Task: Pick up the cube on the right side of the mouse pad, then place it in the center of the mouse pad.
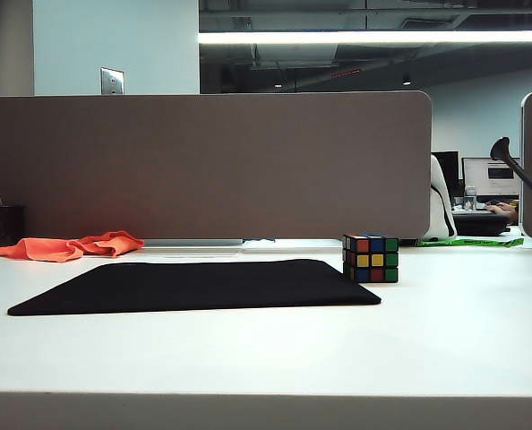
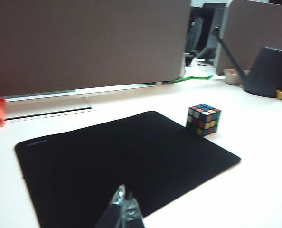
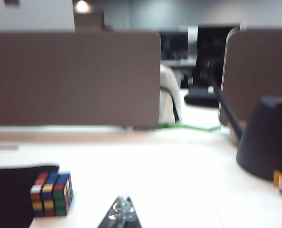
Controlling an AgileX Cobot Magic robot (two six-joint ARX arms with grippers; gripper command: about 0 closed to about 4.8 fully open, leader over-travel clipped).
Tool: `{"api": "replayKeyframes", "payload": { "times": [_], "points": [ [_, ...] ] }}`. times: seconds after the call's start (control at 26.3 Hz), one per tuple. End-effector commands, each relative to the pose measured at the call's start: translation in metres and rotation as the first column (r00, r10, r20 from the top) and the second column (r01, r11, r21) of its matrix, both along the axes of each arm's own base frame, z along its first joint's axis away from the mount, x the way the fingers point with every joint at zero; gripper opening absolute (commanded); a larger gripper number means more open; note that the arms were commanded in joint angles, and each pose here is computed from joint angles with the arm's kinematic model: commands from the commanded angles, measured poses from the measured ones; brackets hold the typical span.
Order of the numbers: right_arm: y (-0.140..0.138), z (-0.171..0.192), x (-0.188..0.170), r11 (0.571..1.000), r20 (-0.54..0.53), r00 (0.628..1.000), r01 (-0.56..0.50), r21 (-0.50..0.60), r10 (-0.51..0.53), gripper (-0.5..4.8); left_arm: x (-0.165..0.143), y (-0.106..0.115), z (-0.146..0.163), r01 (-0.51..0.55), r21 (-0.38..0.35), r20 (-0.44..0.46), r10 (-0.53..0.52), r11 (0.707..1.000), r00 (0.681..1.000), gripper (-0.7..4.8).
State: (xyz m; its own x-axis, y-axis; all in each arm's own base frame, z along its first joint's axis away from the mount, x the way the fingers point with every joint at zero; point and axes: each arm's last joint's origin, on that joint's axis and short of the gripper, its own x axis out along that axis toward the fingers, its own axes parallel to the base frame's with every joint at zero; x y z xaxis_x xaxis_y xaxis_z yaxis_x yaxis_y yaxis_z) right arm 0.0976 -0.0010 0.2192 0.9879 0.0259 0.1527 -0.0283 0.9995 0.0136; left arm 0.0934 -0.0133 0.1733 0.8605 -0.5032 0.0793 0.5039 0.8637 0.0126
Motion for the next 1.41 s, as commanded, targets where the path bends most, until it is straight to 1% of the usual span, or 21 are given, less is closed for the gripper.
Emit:
{"api": "replayKeyframes", "payload": {
  "times": [0.04,0.23,0.34,0.38,0.42,0.65,0.69,0.72,0.8,0.88,1.03,1.07,1.1,1.14,1.18,1.22,1.26,1.37,1.41],
  "points": [
    [0.001,0.012,0.01,1.0,-0.04,0.999,-0.025,-0.006,0.025,-0.05,-0.001,-0.001,0.002,0.051,0.003,0.014,-0.051,0.999,0.999,-0.06],
    [0.004,0.026,0.044,0.997,-0.183,0.981,-0.072,0.001,0.071,-0.06,-0.002,-0.002,0.002,0.086,0.007,0.014,-0.086,0.996,0.996,-0.06],
    [0.013,0.035,0.071,0.993,-0.232,0.965,-0.122,0.005,0.12,-0.06,-0.002,-0.002,0.002,0.086,0.007,0.014,-0.086,0.996,0.996,-0.06],
    [0.018,0.038,0.082,0.989,-0.241,0.96,-0.147,0.006,0.144,-0.06,-0.002,-0.002,0.002,0.086,0.007,0.014,-0.086,0.996,0.996,-0.06],
    [0.029,0.042,0.102,0.981,-0.248,0.95,-0.193,0.006,0.189,-0.05,-0.002,-0.002,0.002,0.086,0.007,0.015,-0.086,0.996,0.996,-0.06],
    [0.064,0.045,0.158,0.955,-0.249,0.925,-0.296,0.006,0.288,-0.06,-0.002,-0.002,0.002,0.087,0.004,0.013,-0.087,0.996,0.996,-0.06],
    [0.069,0.043,0.165,0.951,-0.257,0.919,-0.308,0.007,0.3,-0.06,-0.002,-0.002,0.002,0.087,0.004,0.013,-0.087,0.996,0.996,-0.06],
    [0.08,0.039,0.181,0.945,-0.281,0.906,-0.328,0.008,0.317,-0.05,-0.002,-0.002,0.002,0.087,0.004,0.013,-0.087,0.996,0.996,-0.06],
    [0.094,0.026,0.206,0.936,-0.331,0.882,-0.351,0.012,0.335,-0.05,-0.002,-0.002,0.002,0.085,0.004,0.012,-0.085,0.996,0.996,-0.06],
    [0.1,0.02,0.217,0.935,-0.351,0.873,-0.355,0.014,0.337,-0.05,-0.002,-0.002,0.002,0.086,0.004,0.012,-0.086,0.996,0.996,-0.06],
    [0.105,0.01,0.234,0.947,-0.385,0.873,-0.322,0.012,0.301,-0.05,-0.002,-0.002,0.002,0.086,0.004,0.012,-0.086,0.996,0.996,-0.06],
    [0.106,0.008,0.239,0.953,-0.396,0.873,-0.303,0.015,0.284,0.04,-0.002,-0.002,0.002,0.086,0.004,0.011,-0.086,0.996,0.996,-0.06],
    [0.107,0.006,0.242,0.957,-0.405,0.873,-0.289,0.018,0.271,0.29,-0.002,-0.002,0.002,0.086,0.004,0.011,-0.086,0.996,0.996,-0.06],
    [0.109,0.005,0.246,0.959,-0.417,0.869,-0.281,0.029,0.267,0.85,-0.002,-0.002,0.002,0.086,0.004,0.01,-0.086,0.996,0.996,-0.06],
    [0.111,0.004,0.252,0.959,-0.423,0.865,-0.28,0.038,0.269,1.92,-0.002,-0.002,0.002,0.086,0.004,0.009,-0.086,0.996,0.996,-0.06],
    [0.113,0.003,0.255,0.959,-0.428,0.862,-0.282,0.038,0.27,2.3,-0.002,-0.002,0.001,0.085,0.003,0.005,-0.085,0.996,0.996,-0.06],
    [0.115,0.002,0.259,0.958,-0.439,0.857,-0.284,0.038,0.271,2.47,-0.002,-0.002,0.001,0.085,0.003,-0.001,-0.085,0.996,0.996,-0.06],
    [0.12,0.001,0.268,0.964,-0.479,0.841,-0.26,0.051,0.252,3.48,-0.001,-0.002,0.0,0.083,0.001,-0.013,-0.083,0.997,0.996,-0.06],
    [0.121,-0.001,0.272,0.965,-0.497,0.831,-0.257,0.055,0.249,4.05,-0.001,-0.002,0.0,0.083,0.001,-0.015,-0.083,0.997,0.996,-0.06]
  ]
}}
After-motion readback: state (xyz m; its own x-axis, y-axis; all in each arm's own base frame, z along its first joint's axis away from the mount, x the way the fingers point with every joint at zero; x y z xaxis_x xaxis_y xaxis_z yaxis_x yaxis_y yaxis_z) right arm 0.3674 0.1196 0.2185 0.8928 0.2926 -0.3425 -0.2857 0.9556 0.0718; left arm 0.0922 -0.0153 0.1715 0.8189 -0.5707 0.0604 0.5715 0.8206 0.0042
